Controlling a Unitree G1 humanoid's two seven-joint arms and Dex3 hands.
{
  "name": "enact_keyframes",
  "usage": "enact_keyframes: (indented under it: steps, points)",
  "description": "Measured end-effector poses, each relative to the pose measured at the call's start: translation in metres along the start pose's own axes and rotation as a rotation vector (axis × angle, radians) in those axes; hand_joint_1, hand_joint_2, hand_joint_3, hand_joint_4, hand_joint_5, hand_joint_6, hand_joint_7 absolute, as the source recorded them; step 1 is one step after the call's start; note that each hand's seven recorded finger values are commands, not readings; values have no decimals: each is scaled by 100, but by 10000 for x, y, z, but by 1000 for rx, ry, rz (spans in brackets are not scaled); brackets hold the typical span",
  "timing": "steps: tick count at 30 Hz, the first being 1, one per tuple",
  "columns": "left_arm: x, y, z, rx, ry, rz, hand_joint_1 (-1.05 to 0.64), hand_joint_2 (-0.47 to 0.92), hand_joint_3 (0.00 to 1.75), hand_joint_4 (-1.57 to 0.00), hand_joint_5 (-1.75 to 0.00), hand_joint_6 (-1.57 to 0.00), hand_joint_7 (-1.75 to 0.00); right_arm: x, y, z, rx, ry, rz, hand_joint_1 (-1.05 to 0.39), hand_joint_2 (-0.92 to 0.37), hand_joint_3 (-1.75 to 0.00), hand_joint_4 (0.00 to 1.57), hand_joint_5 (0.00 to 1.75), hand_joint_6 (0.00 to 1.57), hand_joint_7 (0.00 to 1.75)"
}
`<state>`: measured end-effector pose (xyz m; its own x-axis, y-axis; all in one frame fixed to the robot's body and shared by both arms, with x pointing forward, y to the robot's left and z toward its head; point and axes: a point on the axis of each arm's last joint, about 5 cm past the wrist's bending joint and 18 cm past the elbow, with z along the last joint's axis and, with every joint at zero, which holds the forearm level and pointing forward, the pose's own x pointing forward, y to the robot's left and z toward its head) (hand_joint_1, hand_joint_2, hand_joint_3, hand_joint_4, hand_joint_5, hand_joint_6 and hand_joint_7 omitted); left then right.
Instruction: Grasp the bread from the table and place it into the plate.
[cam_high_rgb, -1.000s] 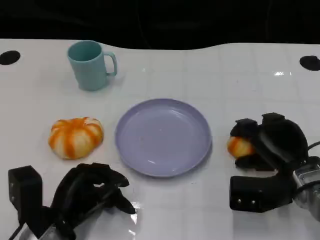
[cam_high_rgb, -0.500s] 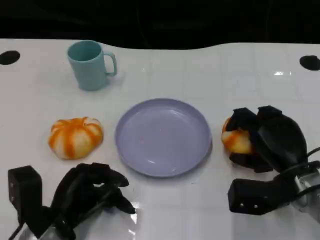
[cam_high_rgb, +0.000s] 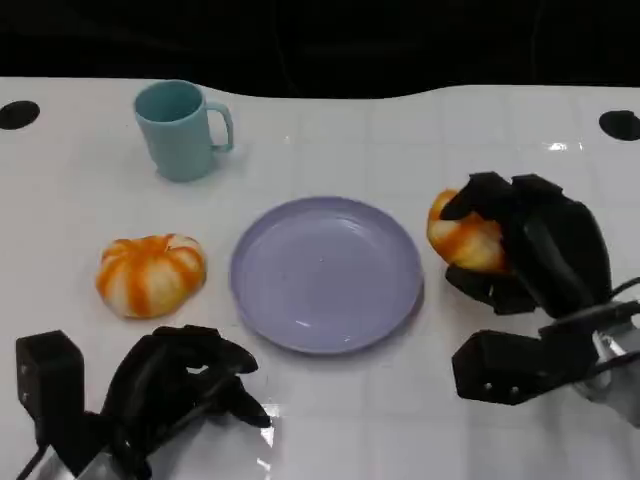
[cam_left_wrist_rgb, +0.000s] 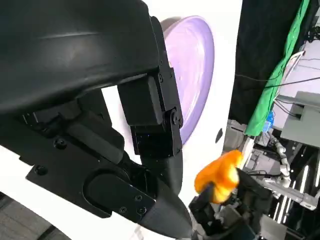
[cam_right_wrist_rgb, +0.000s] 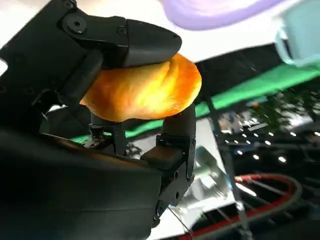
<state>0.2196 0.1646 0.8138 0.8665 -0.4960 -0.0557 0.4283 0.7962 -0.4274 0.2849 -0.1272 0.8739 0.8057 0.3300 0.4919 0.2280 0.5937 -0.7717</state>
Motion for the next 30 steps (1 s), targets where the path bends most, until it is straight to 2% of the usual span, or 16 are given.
enact_keyframes:
  steps: [5, 12, 24, 27, 30]
  points:
    - [2, -4, -2, 1, 0, -2, -105, 78, 0, -154, -52, -157, -21, 184, 18, 148, 25, -58, -3, -23, -24, -147, 104, 175, 84, 160]
    - [6, -10, -3, 4, -1, -6, -105, 77, 0, -154, -52, -157, -21, 333, 98, 347, 71, -111, 71, -20, -24, -147, 103, 175, 85, 160]
    - [5, -11, -3, 7, -1, -7, -105, 78, 0, -155, -52, -157, -21, 439, 249, 548, 94, -131, 205, -17, -29, -137, 100, 175, 77, 167]
    - [4, -11, -3, 8, -2, -7, -105, 78, 1, -154, -52, -157, -20, 457, 292, 606, 104, -132, 231, -18, -33, -129, 99, 175, 78, 161]
    - [5, -12, -4, 9, -2, -8, -105, 78, 0, -154, -52, -157, -20, 458, 325, 640, 106, -128, 258, -19, -42, -115, 96, 175, 80, 143]
